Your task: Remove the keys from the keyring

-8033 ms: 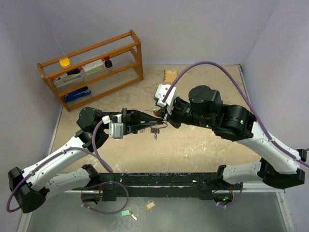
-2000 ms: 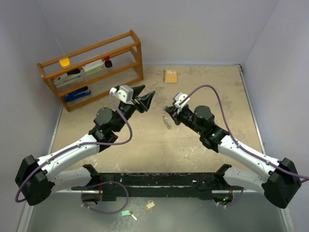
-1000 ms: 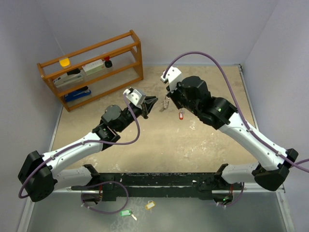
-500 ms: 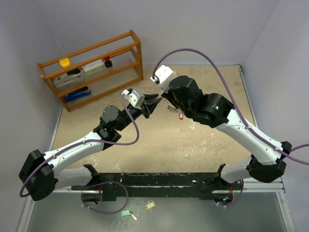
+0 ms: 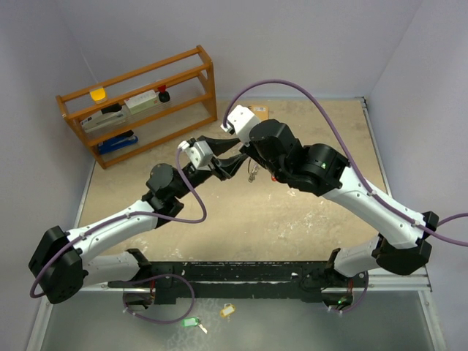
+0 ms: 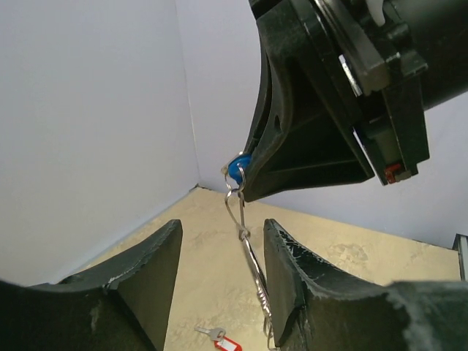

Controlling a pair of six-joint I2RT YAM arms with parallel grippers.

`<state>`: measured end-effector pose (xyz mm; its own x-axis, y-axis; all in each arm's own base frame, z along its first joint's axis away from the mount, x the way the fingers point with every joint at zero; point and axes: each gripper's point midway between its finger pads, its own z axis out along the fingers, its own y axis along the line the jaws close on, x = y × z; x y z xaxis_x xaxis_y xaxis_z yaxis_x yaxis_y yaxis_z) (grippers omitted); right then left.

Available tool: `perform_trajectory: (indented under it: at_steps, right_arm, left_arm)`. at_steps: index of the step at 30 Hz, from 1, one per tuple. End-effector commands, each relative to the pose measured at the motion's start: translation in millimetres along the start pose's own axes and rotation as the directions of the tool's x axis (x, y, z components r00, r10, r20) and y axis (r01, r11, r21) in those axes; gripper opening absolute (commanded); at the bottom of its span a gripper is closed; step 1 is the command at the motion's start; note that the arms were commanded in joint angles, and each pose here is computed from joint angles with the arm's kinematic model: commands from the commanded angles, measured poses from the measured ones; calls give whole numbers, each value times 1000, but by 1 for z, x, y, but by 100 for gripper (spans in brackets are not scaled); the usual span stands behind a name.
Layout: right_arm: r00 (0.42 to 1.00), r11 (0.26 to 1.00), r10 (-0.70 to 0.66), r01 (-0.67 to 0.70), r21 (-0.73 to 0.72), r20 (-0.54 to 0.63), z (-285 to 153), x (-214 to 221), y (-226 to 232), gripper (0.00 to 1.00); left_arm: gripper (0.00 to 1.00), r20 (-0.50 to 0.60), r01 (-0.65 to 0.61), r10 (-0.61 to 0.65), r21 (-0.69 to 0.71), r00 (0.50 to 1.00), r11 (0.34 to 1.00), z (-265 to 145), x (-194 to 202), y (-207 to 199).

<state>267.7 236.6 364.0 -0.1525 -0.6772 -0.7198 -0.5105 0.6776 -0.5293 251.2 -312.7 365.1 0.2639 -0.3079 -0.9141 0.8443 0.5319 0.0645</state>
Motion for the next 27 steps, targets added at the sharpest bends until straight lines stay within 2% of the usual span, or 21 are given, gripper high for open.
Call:
perform_trajectory:
  at_steps: [1, 8, 16, 20, 27]
  right_arm:
    - [1000, 997, 2, -4, 73, 26, -13, -12, -21, 0]
    - [1000, 996, -15, 15, 88, -1, -9, -12, -17, 0]
    - [1000, 998, -6, 5, 62, 20, -8, -16, -9, 0]
    - [1000, 999, -6, 5, 50, 20, -7, -16, -5, 0]
    - [1000, 999, -11, 10, 42, 17, -5, -16, 0, 0]
  left_arm:
    - [47, 71, -26, 24, 19, 997, 999, 1, -12, -4]
    - [54, 72, -7, 9, -25, 997, 1000, 1, -1, 4]
    - [60, 123, -36, 47, -93, 991, 995, -4, -7, 15]
    - [61, 147, -38, 58, -135, 987, 990, -7, -5, 22]
    - [62, 148, -26, 44, -120, 988, 992, -2, 5, 19]
